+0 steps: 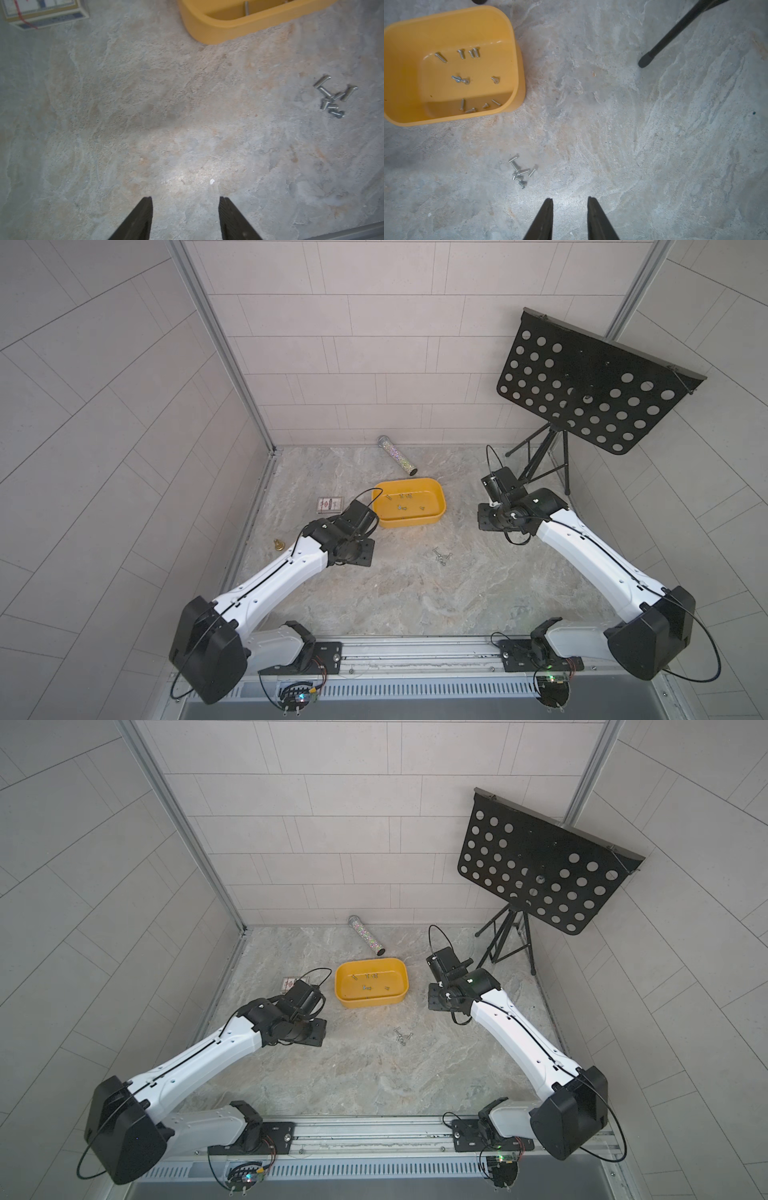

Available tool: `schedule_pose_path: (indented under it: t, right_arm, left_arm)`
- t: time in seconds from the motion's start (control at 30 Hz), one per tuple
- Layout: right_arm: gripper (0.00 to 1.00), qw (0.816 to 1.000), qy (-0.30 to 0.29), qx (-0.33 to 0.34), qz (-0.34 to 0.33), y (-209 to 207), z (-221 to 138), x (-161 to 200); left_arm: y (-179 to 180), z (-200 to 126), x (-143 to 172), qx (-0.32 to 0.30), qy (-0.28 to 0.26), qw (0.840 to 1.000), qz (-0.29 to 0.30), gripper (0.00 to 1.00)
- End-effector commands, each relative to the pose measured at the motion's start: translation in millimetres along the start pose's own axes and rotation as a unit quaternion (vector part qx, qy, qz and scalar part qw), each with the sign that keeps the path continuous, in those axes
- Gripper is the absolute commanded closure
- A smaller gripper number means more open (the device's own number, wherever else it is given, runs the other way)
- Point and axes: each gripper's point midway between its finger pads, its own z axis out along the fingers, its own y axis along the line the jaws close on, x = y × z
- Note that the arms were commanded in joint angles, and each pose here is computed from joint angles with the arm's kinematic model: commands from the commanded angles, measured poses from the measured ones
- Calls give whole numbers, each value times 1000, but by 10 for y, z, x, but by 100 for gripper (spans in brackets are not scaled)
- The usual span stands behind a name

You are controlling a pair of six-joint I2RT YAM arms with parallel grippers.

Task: Put the screws on the desktop into the storage box
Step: Pick up the screw from the center of the board.

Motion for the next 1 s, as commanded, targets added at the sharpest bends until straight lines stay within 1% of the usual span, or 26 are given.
schedule_pose_path:
  t: [0.0,0.23,0.47,0.7,0.97]
  right_arm:
    - [68,1000,6,-1,11,-100,42,63]
    - [68,999,21,6,23,-270,130,156]
    - [67,999,31,-2,32,-333,180,185]
    - [67,998,45,-16,39,-324,244,200]
    - [67,998,47,-22,43,-320,258,204]
  left_arm:
    - [-168,-23,-123,-16,-13,1000,5,41]
    - [-675,147,-196,-1,-6,999,44,41]
    - [-1036,367,-231,3,8,997,75,41]
    - [-1228,511,-308,11,15,996,90,41]
    - [-1389,646,-357,20,22,994,105,41]
